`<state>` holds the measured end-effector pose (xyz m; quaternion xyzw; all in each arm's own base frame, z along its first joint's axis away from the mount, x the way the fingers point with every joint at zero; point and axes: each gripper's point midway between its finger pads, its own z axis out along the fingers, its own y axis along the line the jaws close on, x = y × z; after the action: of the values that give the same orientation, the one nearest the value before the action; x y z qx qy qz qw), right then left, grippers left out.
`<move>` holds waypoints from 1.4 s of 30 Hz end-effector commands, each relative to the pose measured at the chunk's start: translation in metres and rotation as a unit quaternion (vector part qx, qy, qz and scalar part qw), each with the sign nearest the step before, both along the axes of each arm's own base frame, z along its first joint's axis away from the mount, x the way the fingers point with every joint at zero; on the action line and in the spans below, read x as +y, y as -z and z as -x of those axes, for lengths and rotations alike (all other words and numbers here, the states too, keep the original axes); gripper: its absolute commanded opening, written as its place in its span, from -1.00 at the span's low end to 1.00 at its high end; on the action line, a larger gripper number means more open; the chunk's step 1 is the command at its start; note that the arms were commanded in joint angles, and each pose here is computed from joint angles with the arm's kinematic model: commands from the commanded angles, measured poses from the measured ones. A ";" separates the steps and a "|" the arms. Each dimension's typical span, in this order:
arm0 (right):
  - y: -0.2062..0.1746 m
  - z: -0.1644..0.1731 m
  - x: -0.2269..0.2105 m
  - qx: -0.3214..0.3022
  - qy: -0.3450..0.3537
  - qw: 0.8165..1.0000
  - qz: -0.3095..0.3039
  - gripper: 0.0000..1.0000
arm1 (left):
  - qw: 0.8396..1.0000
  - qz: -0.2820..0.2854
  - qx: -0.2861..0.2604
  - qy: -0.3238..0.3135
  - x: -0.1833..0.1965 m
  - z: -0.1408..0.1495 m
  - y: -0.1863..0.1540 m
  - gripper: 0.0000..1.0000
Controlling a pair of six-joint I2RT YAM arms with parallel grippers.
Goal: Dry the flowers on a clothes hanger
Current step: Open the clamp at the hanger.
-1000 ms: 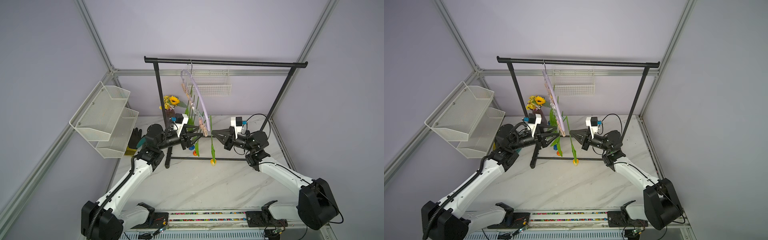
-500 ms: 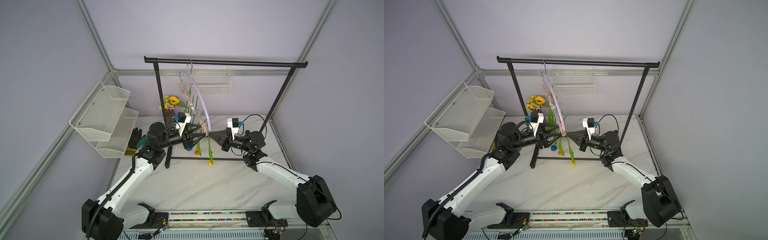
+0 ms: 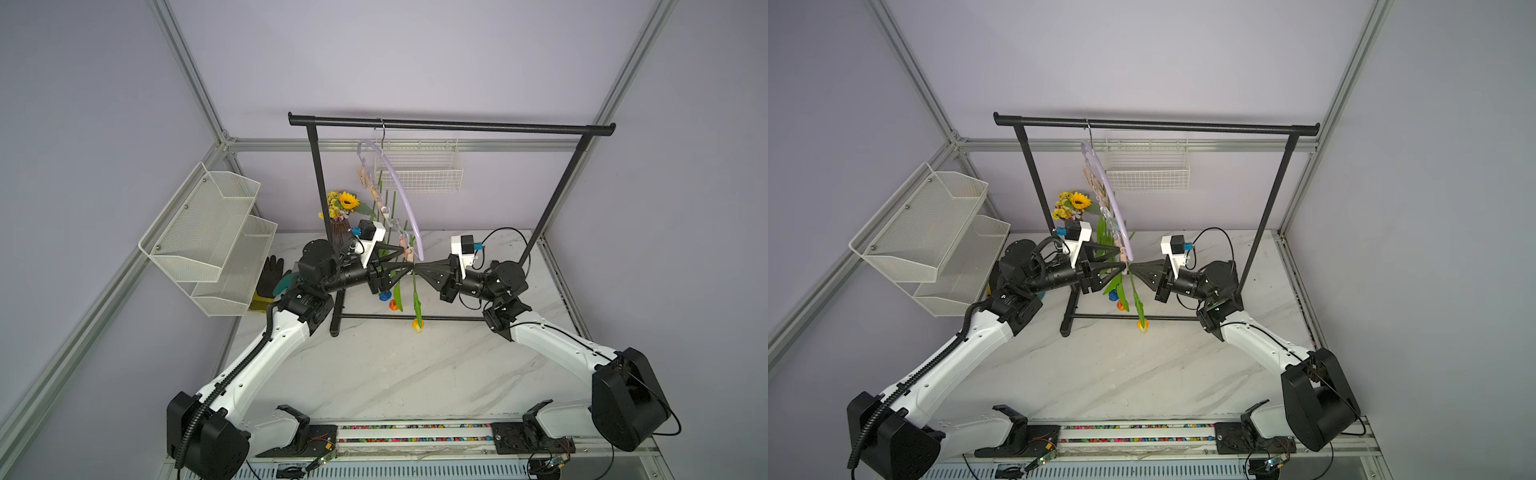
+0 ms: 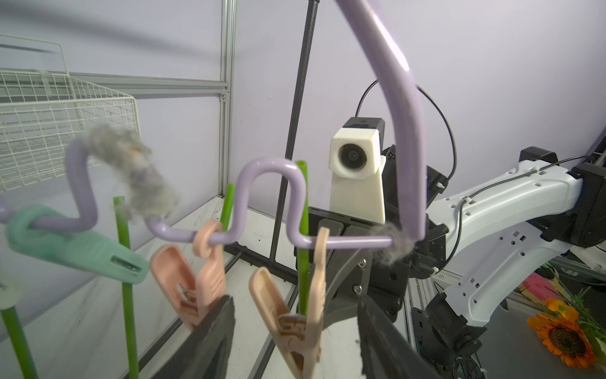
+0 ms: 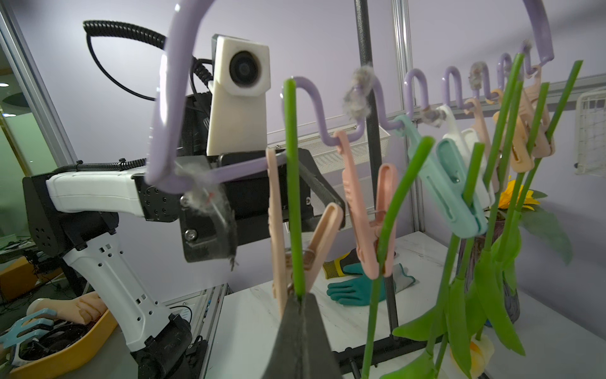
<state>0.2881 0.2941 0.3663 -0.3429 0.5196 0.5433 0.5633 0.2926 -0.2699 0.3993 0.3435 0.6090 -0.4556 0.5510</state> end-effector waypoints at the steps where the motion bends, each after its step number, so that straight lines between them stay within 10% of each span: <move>1: -0.010 0.001 0.004 -0.018 0.001 1.000 -0.007 -1.00 | 1.000 0.003 -0.024 0.003 -0.002 0.004 -0.015 0.17; 42: 0.014 0.005 -0.021 0.023 0.079 0.994 -0.067 -1.00 | 0.999 0.048 -0.004 -0.026 -0.008 -0.009 -0.034 -0.84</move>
<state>0.2875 0.2779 0.3368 -0.2680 0.5476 0.5315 0.5881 0.2988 -0.2789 0.4084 0.3253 0.6109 -0.4638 0.5530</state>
